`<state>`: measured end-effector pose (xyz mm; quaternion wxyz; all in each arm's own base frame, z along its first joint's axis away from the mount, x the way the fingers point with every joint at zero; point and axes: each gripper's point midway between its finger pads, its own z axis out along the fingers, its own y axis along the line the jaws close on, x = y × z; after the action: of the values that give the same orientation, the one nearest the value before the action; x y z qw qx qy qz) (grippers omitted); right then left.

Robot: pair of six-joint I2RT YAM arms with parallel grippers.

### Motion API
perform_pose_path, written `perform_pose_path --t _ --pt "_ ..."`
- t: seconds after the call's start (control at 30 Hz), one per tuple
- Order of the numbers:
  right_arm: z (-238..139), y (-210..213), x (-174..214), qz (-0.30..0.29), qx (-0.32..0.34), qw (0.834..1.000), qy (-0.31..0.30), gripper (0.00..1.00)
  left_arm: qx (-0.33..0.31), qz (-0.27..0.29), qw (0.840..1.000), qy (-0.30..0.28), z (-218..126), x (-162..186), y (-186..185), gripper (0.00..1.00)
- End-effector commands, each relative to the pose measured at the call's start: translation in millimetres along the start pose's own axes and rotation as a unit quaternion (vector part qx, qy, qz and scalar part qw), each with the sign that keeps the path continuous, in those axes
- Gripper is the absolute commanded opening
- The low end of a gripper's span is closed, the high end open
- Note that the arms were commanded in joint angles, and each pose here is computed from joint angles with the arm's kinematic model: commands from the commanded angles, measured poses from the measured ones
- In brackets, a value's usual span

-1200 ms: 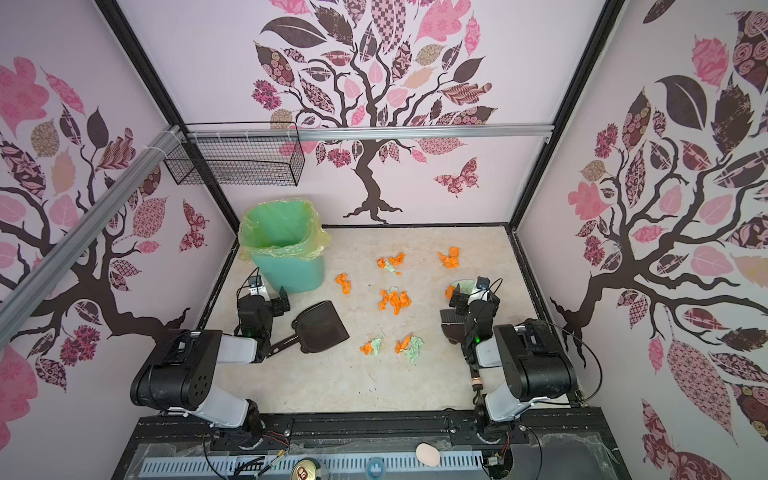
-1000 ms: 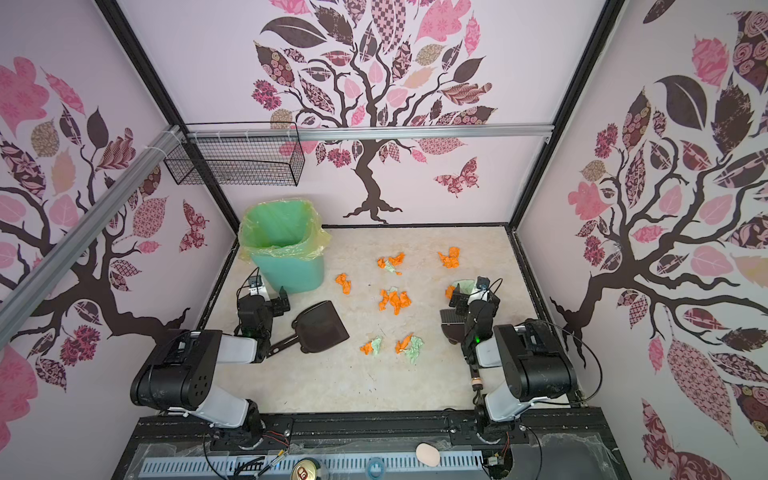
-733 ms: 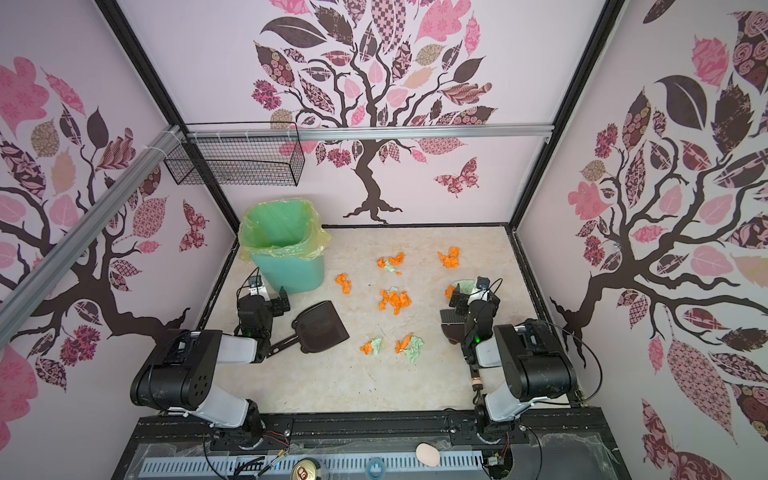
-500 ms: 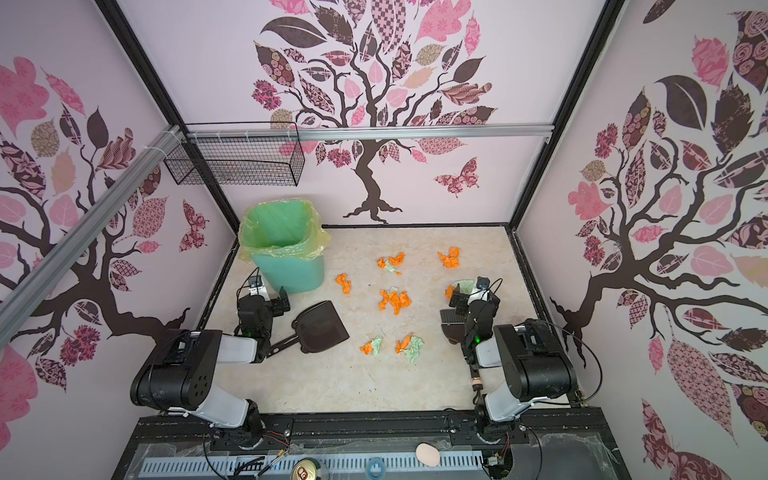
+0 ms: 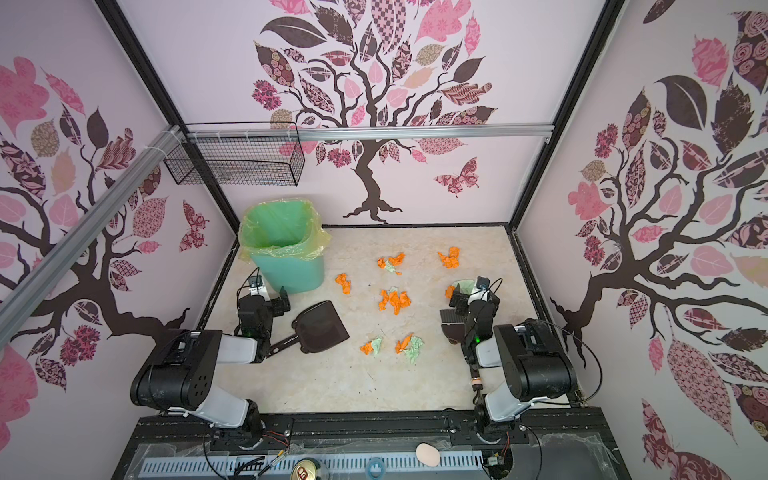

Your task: Sweep away the paper scraps from the table

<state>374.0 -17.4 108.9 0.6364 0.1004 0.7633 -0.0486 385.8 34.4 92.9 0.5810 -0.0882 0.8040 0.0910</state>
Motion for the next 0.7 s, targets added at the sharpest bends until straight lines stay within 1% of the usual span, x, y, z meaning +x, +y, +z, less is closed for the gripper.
perform_pose_path --t 0.0,0.13,0.2,0.27,0.3,0.4,0.43,0.47,0.5,0.53,0.57,0.6,0.67 --pt "1 -2 -13 0.006 0.012 1.000 -0.022 1.00 0.001 -0.004 1.000 -0.018 5 -14 -1 0.97" --pt "-14 -14 -31 0.021 0.039 0.998 -0.041 0.99 0.001 -0.004 1.000 -0.019 5 -14 -1 0.97" --pt "-24 -15 -45 0.037 0.039 0.997 -0.048 1.00 0.001 -0.004 1.000 -0.019 5 -14 -1 0.97" --pt "-36 -24 -63 0.135 0.056 0.988 -0.041 0.99 0.000 -0.004 1.000 -0.019 4 -14 0 0.97" --pt "-42 -18 -73 0.151 0.037 0.987 -0.039 1.00 0.001 -0.005 1.000 -0.019 5 -14 -1 0.97" --pt "-69 13 -115 0.154 -0.068 0.985 -0.037 0.99 0.000 -0.005 1.000 -0.019 4 -13 0 0.97" --pt "-77 21 -126 0.154 -0.089 0.984 -0.022 1.00 0.000 -0.005 1.000 -0.019 5 -14 0 0.97" --pt "-80 25 -129 0.158 -0.095 0.983 0.008 0.99 0.000 -0.005 1.000 -0.019 5 -14 0 0.97" --pt "-82 28 -121 0.159 -0.092 0.981 0.065 0.98 0.001 -0.004 1.000 -0.018 5 -13 0 0.97" --pt "-86 33 -115 0.155 -0.087 0.977 0.122 0.92 0.001 -0.005 1.000 -0.020 5 -15 -1 0.97" --pt "-91 37 -107 0.146 -0.078 0.972 0.165 0.89 0.001 -0.005 1.000 -0.019 5 -14 -1 0.97" --pt "-100 38 -94 0.130 -0.054 0.967 0.210 0.89 0.002 -0.005 1.000 -0.019 5 -14 -1 0.97" --pt "-121 44 -75 0.093 -0.023 0.961 0.259 0.93 0.001 -0.005 1.000 -0.018 5 -13 -1 0.97"
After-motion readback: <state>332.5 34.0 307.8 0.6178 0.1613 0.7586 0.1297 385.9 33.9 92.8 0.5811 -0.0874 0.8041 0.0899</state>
